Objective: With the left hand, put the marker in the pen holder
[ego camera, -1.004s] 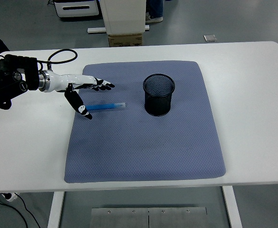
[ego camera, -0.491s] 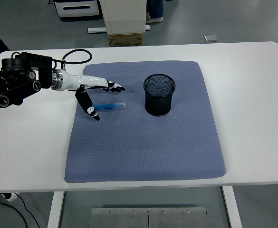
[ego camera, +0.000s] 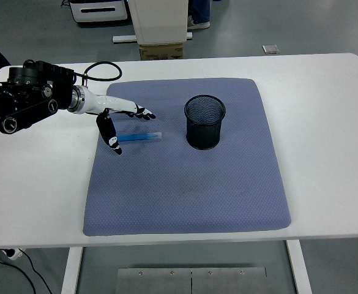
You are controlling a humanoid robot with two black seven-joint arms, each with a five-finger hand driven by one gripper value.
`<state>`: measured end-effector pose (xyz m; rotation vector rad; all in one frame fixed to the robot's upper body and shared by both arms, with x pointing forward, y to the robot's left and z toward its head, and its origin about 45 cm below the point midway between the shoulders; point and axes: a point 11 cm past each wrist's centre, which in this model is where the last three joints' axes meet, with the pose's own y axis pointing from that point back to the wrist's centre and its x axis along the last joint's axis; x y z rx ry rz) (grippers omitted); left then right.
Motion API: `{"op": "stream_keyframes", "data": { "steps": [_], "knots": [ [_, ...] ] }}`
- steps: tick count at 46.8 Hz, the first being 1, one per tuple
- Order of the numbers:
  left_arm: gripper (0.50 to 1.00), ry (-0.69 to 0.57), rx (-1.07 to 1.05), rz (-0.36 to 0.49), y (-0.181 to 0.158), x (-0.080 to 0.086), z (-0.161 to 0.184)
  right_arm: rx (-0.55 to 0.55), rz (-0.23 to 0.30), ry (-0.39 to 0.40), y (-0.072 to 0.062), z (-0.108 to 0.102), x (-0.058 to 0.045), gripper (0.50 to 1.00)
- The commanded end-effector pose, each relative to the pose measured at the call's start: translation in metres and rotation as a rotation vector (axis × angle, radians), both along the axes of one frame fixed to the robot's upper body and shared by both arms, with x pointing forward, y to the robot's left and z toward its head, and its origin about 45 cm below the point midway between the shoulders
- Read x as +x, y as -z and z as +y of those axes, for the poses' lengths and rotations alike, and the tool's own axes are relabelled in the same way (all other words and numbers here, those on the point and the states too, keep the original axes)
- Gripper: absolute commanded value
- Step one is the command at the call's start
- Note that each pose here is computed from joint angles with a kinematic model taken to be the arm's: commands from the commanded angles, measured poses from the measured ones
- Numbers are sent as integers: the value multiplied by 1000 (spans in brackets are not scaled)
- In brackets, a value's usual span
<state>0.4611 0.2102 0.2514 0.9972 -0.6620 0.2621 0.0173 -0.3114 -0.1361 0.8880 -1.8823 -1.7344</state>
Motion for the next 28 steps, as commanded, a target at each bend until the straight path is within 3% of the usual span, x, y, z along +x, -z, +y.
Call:
{"op": "stream_keyframes", "data": {
  "steps": [1, 28],
  "knots": [
    [1000, 6, 2, 3, 1, -1, -3, 0, 0, 0, 0, 0, 0, 1000],
    [1000, 11, 67, 39, 0, -2, -4, -1, -1, 0, 0, 0, 0, 1000]
  ]
}}
